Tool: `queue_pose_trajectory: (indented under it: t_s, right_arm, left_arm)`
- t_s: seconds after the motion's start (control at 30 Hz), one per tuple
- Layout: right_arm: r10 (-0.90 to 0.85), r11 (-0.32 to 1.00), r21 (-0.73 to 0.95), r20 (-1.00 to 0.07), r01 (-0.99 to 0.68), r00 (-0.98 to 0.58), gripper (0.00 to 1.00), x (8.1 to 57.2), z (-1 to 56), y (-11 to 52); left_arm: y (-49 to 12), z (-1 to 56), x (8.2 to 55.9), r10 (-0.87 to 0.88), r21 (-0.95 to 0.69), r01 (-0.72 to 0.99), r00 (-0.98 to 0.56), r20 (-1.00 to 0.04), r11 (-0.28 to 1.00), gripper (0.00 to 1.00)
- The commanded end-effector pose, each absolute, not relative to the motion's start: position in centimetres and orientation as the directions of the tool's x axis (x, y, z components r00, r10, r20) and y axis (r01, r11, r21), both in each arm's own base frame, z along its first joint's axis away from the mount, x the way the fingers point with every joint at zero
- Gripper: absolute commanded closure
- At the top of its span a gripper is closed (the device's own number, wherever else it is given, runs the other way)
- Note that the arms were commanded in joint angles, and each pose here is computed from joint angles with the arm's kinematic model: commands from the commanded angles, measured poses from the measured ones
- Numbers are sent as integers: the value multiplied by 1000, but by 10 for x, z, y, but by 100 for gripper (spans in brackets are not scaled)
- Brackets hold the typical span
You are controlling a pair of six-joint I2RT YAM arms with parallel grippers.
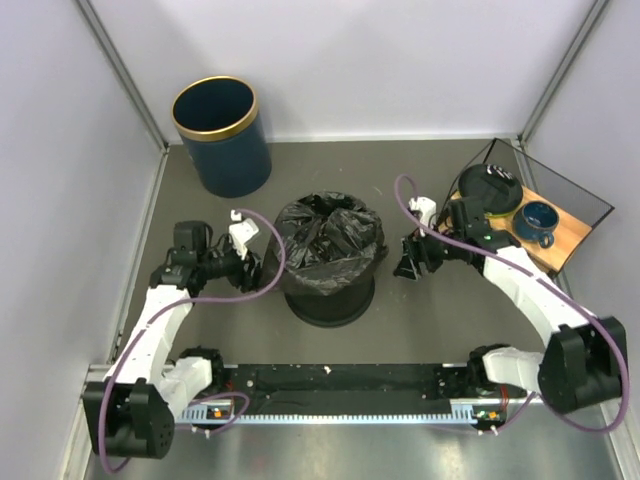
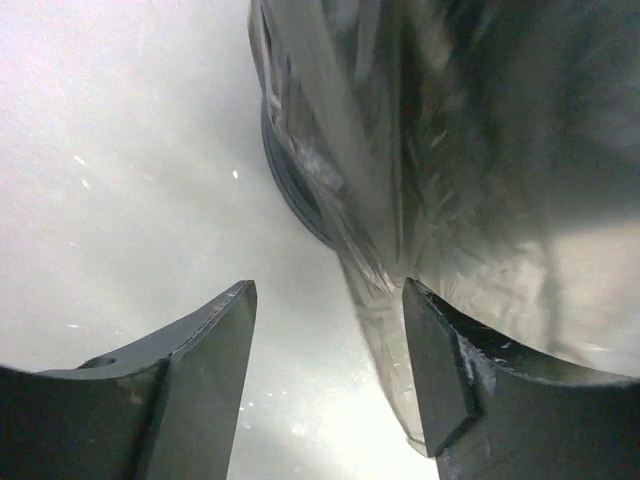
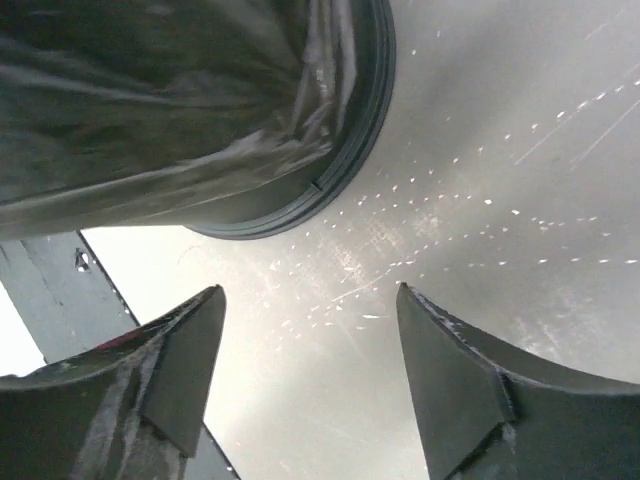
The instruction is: Put the trash bags into the trash bin
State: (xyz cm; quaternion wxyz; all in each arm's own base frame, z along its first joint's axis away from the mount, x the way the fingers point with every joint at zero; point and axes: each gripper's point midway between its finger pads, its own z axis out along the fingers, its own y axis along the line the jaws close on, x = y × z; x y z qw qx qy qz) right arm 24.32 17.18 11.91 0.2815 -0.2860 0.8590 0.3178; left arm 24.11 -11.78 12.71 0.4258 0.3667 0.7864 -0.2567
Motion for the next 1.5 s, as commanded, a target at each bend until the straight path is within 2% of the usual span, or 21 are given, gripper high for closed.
queue_pose_trajectory:
  t_s: [0.0,0.1,0.23,0.3,0.5,0.67,0.73,0.77,0.8,0.93,1.0,1.03,1.07,1.17,1.2,1.23,1.47]
  right_arm:
    - [-365,517,172,-842,-839,-398,25,241,189,170]
    - [-379,470,106,-872,-876,-309,18,234,212,171]
    - [-373,372,30,-910,-928,-179,19,230,241,184]
    - [-380,333,14,-913,-943,-148,20,228,242,191]
    - [-420,199,-53,-907,-979,-36,19,215,243,218]
    - [-414,174,-59,-910,-983,-19,22,216,241,237]
    - [-414,168,-61,-910,-984,-14,30,216,241,240]
    - [-415,164,-62,-910,-984,-12,38,216,240,242]
    - [-419,162,-60,-908,-985,-14,57,215,239,243]
    - [-443,162,-52,-896,-985,-25,87,207,224,240]
    - [-450,160,-62,-893,-985,-17,100,204,220,239]
    - [-457,156,-62,-889,-986,-17,100,201,216,239]
    - [-464,159,-66,-886,-985,-15,100,201,213,238]
    - [-493,165,-61,-869,-984,-28,100,199,196,233]
    - [-504,166,-61,-863,-984,-31,100,198,190,231]
    - [-523,159,-64,-852,-985,-29,100,196,178,228]
    - [-590,156,-70,-806,-985,-36,100,188,134,212]
  left_arm:
    - [-117,189,243,411,70,849,-180,-894,524,31]
    - [-113,220,237,406,132,826,-124,-906,548,24]
    - [-115,251,218,438,249,833,10,-899,494,21]
    - [-115,249,205,449,227,849,-14,-893,477,22]
    - [-132,259,155,446,265,926,124,-886,268,23]
    - [-140,247,156,384,210,936,90,-919,282,19]
    - [-143,236,156,377,185,945,73,-923,270,19]
    - [-143,237,165,380,214,936,97,-920,281,20]
    - [-144,234,167,372,184,936,63,-926,301,21]
    - [-155,207,167,403,211,946,98,-910,246,26]
    - [-157,204,179,420,252,928,121,-899,274,35]
    - [-162,196,176,424,247,934,120,-898,258,42]
    - [-162,193,178,429,258,930,127,-894,262,59]
    - [-159,171,183,476,288,920,135,-869,264,83]
    - [-157,163,186,498,307,916,147,-855,257,97]
    - [-151,150,189,530,309,912,127,-838,271,100]
    - [-136,109,187,631,282,926,64,-773,251,100]
